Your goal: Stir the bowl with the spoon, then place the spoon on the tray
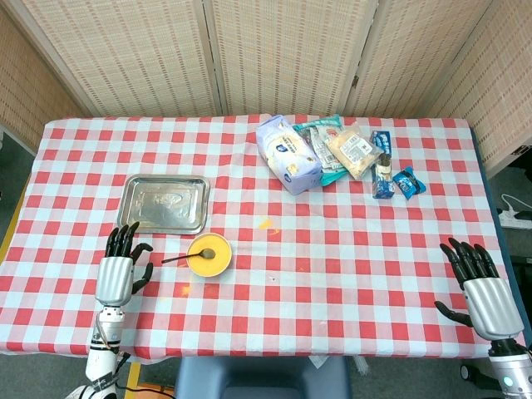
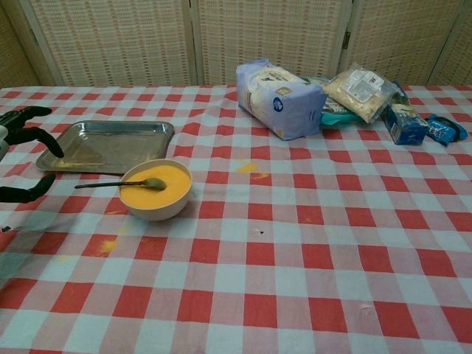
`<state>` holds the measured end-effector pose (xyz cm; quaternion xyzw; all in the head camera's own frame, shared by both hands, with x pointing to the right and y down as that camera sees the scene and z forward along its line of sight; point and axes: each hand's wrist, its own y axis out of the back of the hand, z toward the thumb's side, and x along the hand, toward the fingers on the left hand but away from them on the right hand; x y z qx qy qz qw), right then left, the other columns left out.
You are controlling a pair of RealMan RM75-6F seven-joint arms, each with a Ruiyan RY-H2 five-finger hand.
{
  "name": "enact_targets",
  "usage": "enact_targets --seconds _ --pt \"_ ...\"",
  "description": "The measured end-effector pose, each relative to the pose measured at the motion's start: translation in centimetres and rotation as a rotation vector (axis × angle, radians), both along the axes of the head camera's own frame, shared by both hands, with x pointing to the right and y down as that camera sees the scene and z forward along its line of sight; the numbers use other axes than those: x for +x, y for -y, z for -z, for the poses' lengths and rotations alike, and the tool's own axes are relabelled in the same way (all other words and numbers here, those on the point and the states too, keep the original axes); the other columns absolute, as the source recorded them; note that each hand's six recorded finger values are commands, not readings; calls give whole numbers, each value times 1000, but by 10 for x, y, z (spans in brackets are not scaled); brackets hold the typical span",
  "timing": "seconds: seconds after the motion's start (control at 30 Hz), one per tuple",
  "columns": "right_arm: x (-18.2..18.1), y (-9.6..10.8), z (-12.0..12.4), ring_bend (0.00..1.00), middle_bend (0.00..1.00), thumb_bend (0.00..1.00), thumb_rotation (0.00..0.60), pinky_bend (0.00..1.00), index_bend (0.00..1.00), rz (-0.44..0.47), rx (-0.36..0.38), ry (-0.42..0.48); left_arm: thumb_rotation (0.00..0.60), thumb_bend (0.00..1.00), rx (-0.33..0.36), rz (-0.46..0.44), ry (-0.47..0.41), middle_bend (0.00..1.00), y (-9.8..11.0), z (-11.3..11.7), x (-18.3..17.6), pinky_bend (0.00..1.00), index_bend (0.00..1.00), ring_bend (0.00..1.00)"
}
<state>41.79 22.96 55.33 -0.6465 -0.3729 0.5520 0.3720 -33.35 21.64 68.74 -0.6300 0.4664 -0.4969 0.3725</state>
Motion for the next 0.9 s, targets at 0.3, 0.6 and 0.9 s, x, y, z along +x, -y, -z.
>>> enact_targets --seconds 0.3,0.6,0.9 --pt "0 0 0 0 0 60 600 0 0 2 -2 4 600 384 -59 -58 -10 0 -14 -10 31 39 216 0" --pt "-1 -1 4 0 0 61 600 0 0 5 5 13 600 382 -43 -79 -33 0 -15 -8 49 34 381 0" --pt "0 -2 6 0 0 60 600 0 0 3 11 17 600 384 -47 -103 21 0 -17 -24 54 32 472 0"
